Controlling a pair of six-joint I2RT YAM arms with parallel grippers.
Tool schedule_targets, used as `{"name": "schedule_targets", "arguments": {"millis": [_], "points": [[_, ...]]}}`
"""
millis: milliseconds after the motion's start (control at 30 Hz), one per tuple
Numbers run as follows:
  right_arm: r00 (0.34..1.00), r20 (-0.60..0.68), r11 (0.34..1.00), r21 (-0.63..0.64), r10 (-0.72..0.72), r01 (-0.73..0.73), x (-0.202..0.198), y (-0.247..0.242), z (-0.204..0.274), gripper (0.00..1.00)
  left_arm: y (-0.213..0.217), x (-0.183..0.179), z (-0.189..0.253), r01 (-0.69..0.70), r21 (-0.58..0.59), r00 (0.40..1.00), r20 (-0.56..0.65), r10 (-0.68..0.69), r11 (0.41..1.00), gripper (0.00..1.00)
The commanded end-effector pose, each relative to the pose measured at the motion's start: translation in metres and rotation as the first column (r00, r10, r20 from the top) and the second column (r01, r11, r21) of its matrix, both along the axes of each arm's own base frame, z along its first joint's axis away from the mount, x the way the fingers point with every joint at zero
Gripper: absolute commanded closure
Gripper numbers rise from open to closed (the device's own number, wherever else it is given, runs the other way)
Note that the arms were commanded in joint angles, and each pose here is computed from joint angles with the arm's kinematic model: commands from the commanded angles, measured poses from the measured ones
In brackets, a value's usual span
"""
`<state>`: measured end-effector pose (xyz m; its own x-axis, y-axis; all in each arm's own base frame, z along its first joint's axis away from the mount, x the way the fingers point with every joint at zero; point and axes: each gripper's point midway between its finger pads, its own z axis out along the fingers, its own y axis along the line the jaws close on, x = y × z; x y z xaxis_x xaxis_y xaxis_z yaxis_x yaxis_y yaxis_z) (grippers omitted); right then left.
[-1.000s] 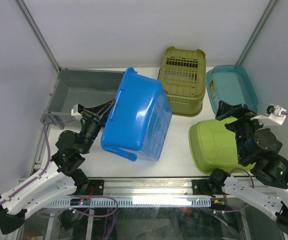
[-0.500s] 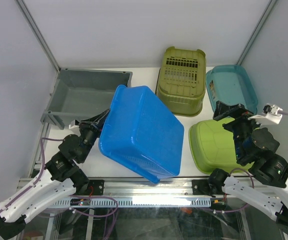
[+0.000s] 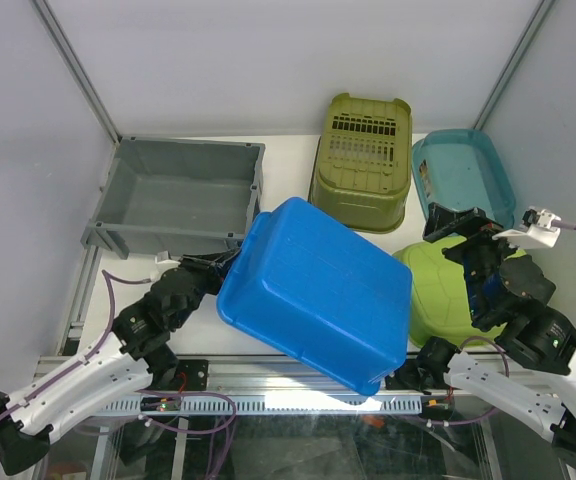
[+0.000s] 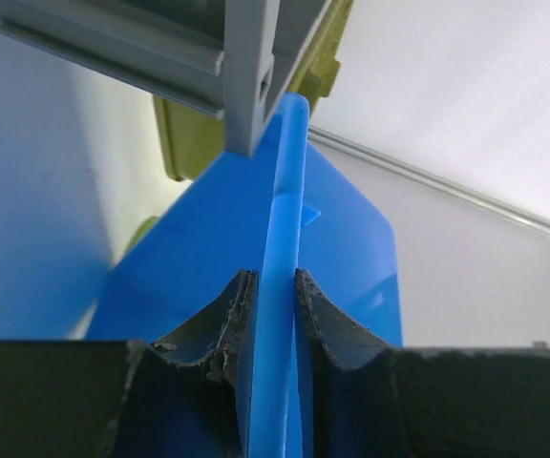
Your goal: Turn the large container upside down
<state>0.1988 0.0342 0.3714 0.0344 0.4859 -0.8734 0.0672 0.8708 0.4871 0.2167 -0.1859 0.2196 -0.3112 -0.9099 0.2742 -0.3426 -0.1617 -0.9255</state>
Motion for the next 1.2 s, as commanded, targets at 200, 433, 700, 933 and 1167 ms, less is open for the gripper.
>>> {"name": "schedule_targets", "arguments": {"millis": [200, 433, 700, 933, 1167], "points": [[1.0, 0.0, 0.999, 0.041, 0.022, -0.022, 0.001, 0.007, 0.0, 0.01, 0.011, -0.001, 0.017, -0.007, 0.248, 0.975, 0.217, -0.049, 0.969, 1.0], [0.966, -0.057, 0.966, -0.037, 0.252, -0.254, 0.007, 0.062, -0.009, 0.01, 0.039, -0.007, 0.033, -0.144, 0.218, 0.881, 0.472, 0.025, 0.965, 1.0], [0.837, -0.232, 0.867, 0.068, 0.495, -0.493, -0.008, 0.124, -0.055, 0.01, 0.037, -0.005, 0.005, -0.129, 0.282, 0.911, 0.411, 0.002, 0.951, 1.0], [0.731, -0.411, 0.826, 0.112, 0.545, -0.553, -0.018, 0.148, -0.104, 0.03, 0.049, 0.012, 0.007, -0.236, 0.305, 0.917, 0.385, 0.108, 0.923, 1.0], [0.731, -0.425, 0.834, 0.12, 0.533, -0.538, -0.016, 0.15, -0.11, 0.03, 0.055, 0.019, 0.019, -0.284, 0.306, 0.911, 0.381, 0.157, 0.909, 1.0]]}}
